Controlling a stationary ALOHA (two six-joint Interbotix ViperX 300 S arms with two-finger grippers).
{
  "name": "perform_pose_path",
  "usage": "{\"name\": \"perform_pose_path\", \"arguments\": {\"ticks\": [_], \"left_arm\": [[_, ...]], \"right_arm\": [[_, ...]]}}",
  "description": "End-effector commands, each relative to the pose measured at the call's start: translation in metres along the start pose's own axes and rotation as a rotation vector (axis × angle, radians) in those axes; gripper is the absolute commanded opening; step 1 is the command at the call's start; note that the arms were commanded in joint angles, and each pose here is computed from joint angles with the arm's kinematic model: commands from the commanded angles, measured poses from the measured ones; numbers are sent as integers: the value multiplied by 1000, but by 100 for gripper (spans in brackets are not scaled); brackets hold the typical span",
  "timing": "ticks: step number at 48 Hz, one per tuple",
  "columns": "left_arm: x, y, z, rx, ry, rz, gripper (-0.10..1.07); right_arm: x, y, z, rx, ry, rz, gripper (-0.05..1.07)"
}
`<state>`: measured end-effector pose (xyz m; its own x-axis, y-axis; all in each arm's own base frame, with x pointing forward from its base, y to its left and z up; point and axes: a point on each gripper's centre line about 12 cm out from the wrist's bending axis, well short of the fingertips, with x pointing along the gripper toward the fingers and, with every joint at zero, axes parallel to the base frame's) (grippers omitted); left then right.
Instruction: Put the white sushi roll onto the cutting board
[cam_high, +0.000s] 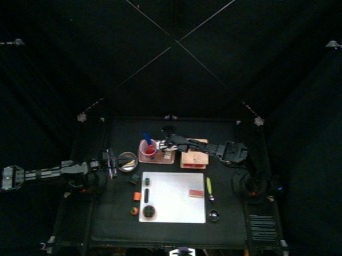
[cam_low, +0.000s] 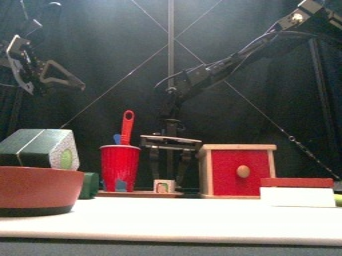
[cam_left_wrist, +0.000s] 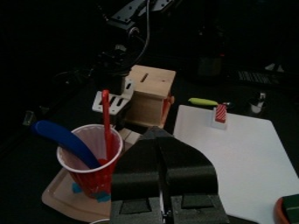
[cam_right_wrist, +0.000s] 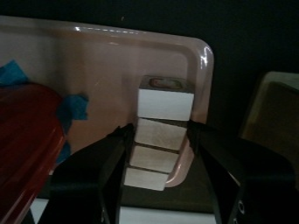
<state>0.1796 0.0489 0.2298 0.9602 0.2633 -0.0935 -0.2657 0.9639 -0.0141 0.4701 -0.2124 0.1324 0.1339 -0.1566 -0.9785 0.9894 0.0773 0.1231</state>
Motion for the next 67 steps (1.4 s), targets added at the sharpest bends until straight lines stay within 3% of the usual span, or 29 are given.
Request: {"name": "perform_pose_path", "arguments": {"ticks": [1,10,21,30,50,67], "left_arm": [[2,-1,11,5,-34,-4,0],[2,-1,11,5,-34,-4,0],[2,-1,11,5,-32,-4,0],[2,-1,11,5,-32,-4,0],[2,-1,10,5,-32,-4,0],[2,-1,10,5,-32,-4,0]], "right_arm": [[-15,6,5,11,-16,41,83],[-13,8,5,9,-20,50,72],[-21,13,7,8,-33,76,70],[-45,21,12,1,-56,111,70],[-107,15,18,-34,-62,72,70],[-155,5,4,-61,-39,79,70]]}}
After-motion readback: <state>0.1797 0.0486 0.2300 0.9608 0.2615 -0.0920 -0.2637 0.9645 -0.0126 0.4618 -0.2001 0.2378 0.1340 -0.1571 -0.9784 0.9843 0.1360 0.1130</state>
